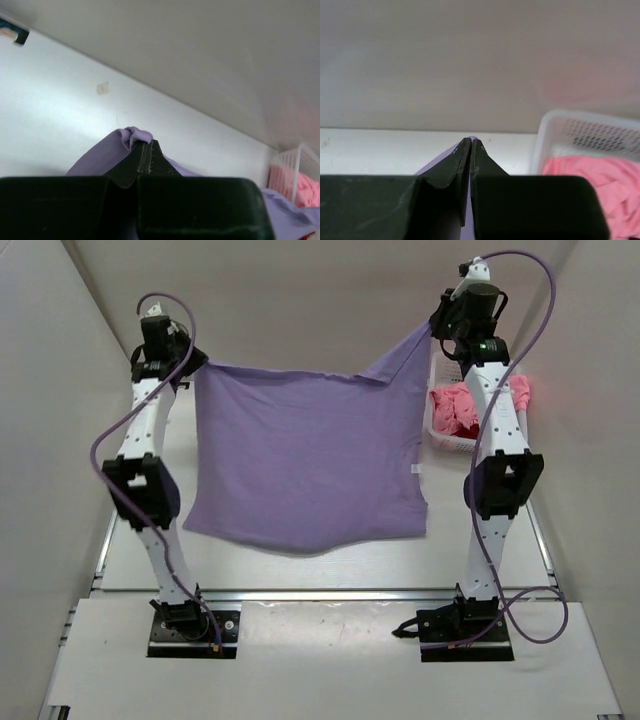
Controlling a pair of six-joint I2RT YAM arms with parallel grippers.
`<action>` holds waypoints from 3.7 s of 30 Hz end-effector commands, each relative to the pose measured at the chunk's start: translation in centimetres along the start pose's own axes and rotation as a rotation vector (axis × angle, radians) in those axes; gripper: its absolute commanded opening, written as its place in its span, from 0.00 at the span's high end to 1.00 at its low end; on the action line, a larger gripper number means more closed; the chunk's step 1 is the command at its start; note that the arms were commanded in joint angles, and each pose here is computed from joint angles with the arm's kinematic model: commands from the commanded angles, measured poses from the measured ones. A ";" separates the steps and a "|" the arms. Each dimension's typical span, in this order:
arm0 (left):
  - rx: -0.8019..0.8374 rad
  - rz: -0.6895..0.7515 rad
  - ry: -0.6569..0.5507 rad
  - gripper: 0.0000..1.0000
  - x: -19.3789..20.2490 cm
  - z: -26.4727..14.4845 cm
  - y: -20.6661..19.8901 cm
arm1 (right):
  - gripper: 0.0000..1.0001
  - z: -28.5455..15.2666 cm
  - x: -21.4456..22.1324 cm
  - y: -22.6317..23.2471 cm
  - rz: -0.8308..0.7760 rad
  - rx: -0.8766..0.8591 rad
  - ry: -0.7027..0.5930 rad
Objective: Fold and stack the t-shirts
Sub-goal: Flatten out the tshirt, then fold the flattened tshirt in 1/3 of the way
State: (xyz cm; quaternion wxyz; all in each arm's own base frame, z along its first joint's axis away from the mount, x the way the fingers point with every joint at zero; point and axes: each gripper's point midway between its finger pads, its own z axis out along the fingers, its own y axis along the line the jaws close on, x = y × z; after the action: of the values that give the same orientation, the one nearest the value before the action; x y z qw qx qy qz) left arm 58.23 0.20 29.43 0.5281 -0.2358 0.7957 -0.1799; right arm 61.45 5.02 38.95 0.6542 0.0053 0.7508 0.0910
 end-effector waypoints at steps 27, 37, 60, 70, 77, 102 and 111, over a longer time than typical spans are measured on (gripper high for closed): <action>-0.145 0.032 -0.175 1.00 4.1 -14.1 8.5 | 0.99 -20.8 14.2 -1.4 0.240 0.134 0.182; -0.308 0.028 0.107 1.00 18.9 -17.6 16.9 | 1.00 -31.1 30.0 1.7 0.324 0.079 0.578; -0.336 -0.042 0.120 1.00 15.6 -9.3 16.2 | 1.00 -16.0 23.9 2.1 0.299 -0.007 0.527; -0.376 -0.062 0.183 1.00 17.0 -6.3 18.4 | 1.00 -8.8 26.7 1.8 0.247 0.020 0.592; -0.410 -0.096 0.198 0.79 17.0 -6.0 20.2 | 1.00 -5.9 27.4 2.1 0.191 0.039 0.602; -0.475 -0.249 0.348 0.47 25.3 -12.9 24.7 | 0.65 -24.8 34.1 0.9 0.411 0.096 0.586; -0.438 -0.260 0.343 0.96 25.1 -11.9 24.4 | 0.58 -25.7 38.1 1.3 0.477 0.084 0.674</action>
State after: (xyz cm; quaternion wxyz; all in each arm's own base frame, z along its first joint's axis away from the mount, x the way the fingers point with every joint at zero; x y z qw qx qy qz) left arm 33.97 6.52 1.49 0.2842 -0.4157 0.8576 -0.1048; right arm 29.15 7.50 4.57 0.3103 0.1603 0.9200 0.1777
